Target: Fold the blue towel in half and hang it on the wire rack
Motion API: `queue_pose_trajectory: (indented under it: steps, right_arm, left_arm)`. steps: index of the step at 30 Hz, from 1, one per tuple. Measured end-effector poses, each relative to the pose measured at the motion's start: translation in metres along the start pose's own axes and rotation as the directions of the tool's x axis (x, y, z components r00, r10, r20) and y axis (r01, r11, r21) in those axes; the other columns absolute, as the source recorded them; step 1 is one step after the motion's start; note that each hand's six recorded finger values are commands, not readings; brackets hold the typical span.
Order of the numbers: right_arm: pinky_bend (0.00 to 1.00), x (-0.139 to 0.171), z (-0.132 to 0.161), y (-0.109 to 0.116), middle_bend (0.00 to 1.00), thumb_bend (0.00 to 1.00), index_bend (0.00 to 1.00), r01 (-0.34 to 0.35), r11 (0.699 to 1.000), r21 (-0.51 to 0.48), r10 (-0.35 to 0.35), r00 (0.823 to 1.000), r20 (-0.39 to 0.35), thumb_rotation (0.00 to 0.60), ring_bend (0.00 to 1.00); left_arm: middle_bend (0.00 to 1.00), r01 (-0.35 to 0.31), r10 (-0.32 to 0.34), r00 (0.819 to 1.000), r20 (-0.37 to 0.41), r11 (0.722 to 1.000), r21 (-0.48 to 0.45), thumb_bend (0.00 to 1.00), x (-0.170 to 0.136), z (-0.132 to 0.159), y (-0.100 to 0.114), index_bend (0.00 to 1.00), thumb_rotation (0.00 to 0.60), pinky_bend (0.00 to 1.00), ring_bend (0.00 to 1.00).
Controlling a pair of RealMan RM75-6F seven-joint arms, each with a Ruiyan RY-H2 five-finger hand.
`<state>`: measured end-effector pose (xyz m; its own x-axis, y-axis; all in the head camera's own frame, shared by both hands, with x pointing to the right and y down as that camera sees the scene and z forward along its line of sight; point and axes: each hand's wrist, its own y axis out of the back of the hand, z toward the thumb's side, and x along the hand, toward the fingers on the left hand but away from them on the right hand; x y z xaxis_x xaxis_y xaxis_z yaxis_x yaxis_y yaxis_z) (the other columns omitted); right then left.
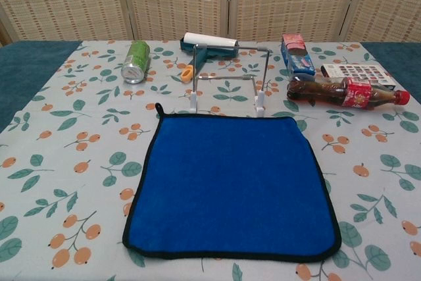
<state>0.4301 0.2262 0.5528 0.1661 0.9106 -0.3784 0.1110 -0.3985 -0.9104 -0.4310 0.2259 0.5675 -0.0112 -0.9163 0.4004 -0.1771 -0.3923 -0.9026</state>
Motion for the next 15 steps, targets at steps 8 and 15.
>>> queue_pose_trajectory:
  steps: [8,15]
  right_arm:
    - [0.78,-0.005,0.003,0.000,0.62,0.13,0.47,0.002,1.000,-0.002,-0.002,1.000,-0.014,0.600,0.61]
    - [0.78,-0.006,0.004,0.003,0.62,0.13,0.47,0.012,1.000,0.003,-0.012,1.000,-0.020,0.600,0.61]
  left_arm:
    - [0.35,-0.003,0.003,1.000,0.005,1.000,-0.003,0.35,0.002,0.002,-0.001,0.22,0.600,0.37,0.29]
    - [0.35,0.010,-0.008,0.995,0.103,1.000,-0.016,0.35,0.003,0.015,-0.003,0.24,0.600,0.41,0.31]
